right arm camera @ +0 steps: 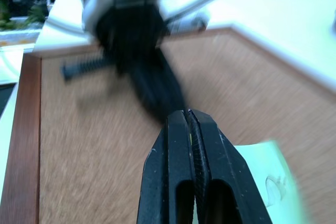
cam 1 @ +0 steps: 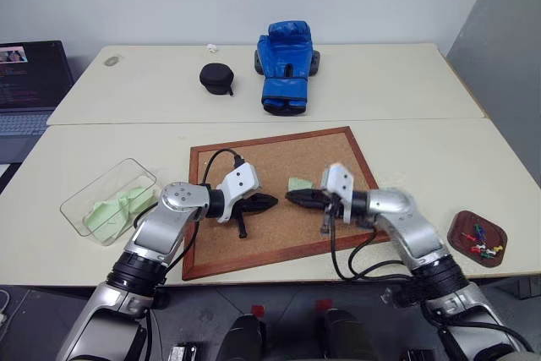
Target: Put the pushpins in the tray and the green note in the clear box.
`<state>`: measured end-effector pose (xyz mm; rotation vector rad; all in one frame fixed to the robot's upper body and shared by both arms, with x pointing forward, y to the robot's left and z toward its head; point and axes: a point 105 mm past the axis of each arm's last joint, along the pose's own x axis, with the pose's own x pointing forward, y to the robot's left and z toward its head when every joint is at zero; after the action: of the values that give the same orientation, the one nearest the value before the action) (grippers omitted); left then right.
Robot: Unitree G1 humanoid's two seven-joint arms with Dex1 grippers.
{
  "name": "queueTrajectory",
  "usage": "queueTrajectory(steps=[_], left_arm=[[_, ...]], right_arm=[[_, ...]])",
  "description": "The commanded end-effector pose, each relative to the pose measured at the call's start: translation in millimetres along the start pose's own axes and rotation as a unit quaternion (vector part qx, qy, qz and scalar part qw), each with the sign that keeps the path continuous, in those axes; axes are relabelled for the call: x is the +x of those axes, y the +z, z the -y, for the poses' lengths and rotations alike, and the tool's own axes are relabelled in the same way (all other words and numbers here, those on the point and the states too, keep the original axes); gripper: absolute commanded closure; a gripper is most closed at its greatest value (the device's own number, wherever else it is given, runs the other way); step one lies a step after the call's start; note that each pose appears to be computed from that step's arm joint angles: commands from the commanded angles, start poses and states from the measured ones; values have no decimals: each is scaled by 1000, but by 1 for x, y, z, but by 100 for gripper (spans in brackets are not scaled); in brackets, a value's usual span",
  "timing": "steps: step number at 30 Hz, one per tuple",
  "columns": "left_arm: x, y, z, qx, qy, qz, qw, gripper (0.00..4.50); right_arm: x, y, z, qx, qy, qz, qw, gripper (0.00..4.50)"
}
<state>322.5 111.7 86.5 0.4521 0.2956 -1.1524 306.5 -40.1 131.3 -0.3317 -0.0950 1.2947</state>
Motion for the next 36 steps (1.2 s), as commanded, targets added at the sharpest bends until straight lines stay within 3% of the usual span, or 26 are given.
queueTrajectory(steps=[1, 6, 10, 13, 20, 28, 36], left_arm=[[0, -10, 0, -8, 5, -17, 1000, 450], [-5, 10, -11, -69, 25, 39, 997, 450], [-23, 43, -25, -200, 16, 125, 972, 375], [-35, 55, -29, -253, 2, 152, 955, 319], [-47, 68, -27, -281, -11, 181, 943, 184], [-44, 86, -1, -263, -65, 206, 940, 40], [-42, 70, -3, -254, -50, 185, 948, 40]], right_arm=[[0, 19, -2, -15, 9, 19, 1000, 449], [-3, 25, 1, -42, 14, 11, 999, 449], [-9, 31, 2, -95, 30, -5, 995, 450], [-13, 36, 5, -102, 29, -7, 994, 450], [-18, 41, 23, -74, -13, 0, 997, 450], [-21, 47, 35, -67, -38, 1, 997, 450], [-21, 59, 36, -67, -38, 16, 997, 450]])
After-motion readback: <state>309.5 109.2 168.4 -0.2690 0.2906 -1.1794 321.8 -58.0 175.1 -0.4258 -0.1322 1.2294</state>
